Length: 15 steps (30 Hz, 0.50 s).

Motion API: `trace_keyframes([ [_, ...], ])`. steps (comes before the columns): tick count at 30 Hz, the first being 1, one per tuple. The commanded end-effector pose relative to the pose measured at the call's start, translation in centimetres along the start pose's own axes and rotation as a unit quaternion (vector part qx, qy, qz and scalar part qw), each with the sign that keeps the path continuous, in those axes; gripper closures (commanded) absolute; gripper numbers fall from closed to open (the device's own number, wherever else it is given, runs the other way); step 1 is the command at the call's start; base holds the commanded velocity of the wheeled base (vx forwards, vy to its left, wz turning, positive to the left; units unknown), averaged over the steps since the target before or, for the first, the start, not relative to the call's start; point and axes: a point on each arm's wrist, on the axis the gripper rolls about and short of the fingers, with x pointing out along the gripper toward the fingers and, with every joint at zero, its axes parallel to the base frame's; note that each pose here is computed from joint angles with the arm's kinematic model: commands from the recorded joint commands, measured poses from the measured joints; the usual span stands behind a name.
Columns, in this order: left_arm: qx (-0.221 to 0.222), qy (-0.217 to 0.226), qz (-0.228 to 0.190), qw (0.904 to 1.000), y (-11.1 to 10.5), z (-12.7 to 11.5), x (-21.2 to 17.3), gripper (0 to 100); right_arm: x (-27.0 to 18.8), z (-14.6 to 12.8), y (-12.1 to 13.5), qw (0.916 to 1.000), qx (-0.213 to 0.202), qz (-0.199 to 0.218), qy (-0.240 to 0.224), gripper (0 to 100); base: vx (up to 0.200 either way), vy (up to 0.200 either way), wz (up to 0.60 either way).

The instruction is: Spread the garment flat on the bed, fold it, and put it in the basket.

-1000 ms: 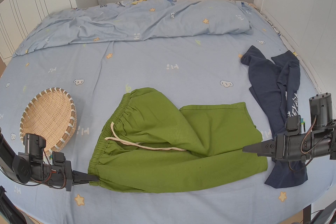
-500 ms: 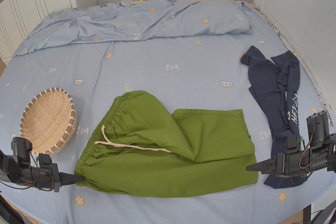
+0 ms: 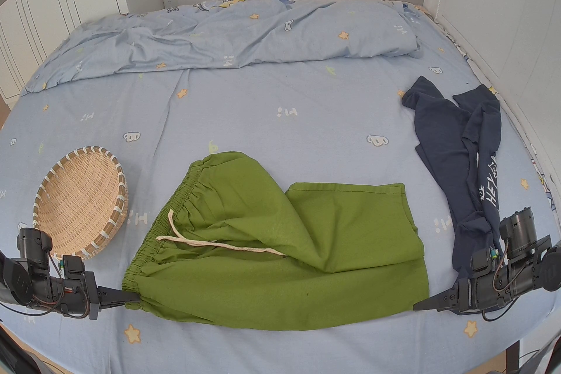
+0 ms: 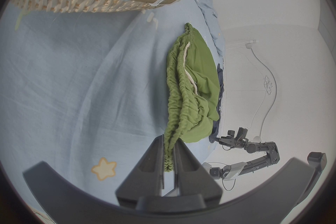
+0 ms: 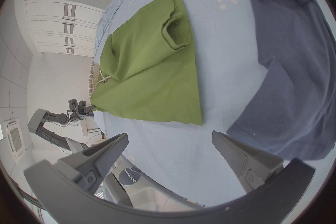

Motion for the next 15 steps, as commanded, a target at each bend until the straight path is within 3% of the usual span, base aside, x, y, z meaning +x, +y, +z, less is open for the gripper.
trace_keyframes([
  [1, 0.002, 0.0, -0.001, 1.0, 0.0, 0.1, 0.1, 100, 1.6, 0.2, -2.2, 0.9995, 0.011, 0.003, 0.029, 0, 0.0, 0.0, 0.0],
  [8, 0.004, 0.0, -0.002, 1.0, 0.0, 0.3, 0.1, 100, 2.5, 0.8, -3.2, 0.9995, -0.003, 0.02, 0.024, 0, 0.0, 0.0, 0.0],
  [15, 0.006, 0.0, -0.003, 1.0, -0.1, 0.4, 0.2, 100, 2.7, 1.5, -3.2, 0.9979, -0.014, 0.062, 0.012, 0, 0.0, 0.0, 0.0],
])
